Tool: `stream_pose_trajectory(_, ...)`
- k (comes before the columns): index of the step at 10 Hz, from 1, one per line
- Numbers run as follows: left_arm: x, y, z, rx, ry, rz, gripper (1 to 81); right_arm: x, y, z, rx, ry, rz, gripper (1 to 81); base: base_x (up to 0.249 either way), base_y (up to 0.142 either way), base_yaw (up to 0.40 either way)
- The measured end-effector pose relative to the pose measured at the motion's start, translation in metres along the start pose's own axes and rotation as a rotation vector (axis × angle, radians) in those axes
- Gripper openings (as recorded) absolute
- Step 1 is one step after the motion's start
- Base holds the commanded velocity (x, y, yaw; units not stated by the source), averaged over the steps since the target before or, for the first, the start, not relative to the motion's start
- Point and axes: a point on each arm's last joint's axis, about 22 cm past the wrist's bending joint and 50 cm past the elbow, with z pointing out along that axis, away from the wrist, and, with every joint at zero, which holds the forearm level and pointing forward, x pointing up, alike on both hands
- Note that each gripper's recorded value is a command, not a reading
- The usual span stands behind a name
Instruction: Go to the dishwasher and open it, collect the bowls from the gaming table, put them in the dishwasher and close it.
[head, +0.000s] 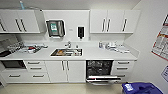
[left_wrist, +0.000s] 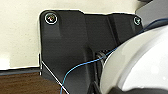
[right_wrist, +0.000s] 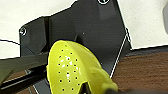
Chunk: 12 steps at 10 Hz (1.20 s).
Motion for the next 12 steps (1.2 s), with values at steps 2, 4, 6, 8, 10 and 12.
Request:
stream_pose_trajectory(2, 0.0002, -0.0005, -0.0001, 0.001, 0.0, 0.0, 1.0, -0.0001, -0.0005, 0.0002, 0.001, 0.0, 0.0, 1.0, 0.135, -0.065, 0.0)
stream_pose_trajectory(4, 0.0003, -0.0001, 0.0, 0.0, 0.0, 0.0, 1.0, 0.0002, 0.0012, -0.0001, -0.003, 0.0, 0.0, 1.0, 0.12, -0.064, 0.0)
stream_pose_trajectory(6, 0.0001, -0.0003, -0.0001, 0.0, 0.0, 0.0, 1.0, 0.0026, 0.0008, 0.0001, -0.002, 0.003, -0.001, 1.0, 0.097, -0.064, 0.0)
stream_pose_trajectory(8, 0.0004, 0.0001, 0.0, 0.0, 0.0, 0.0, 1.0, 0.0016, 0.001, 0.0, -0.003, 0.002, -0.001, 1.0, 0.087, -0.064, 0.0)
stream_pose_trajectory(10, -0.0001, 0.0004, 0.0, -0.001, 0.0, 0.0, 1.0, 0.0011, 0.001, 0.0, -0.003, 0.001, -0.001, 1.0, 0.081, -0.064, 0.0)
stream_pose_trajectory(12, 0.0, 0.0004, 0.0, -0.001, 0.0, 0.0, 1.0, 0.0019, 0.0012, 0.0, -0.003, 0.003, -0.001, 1.0, 0.07, -0.064, 0.0)
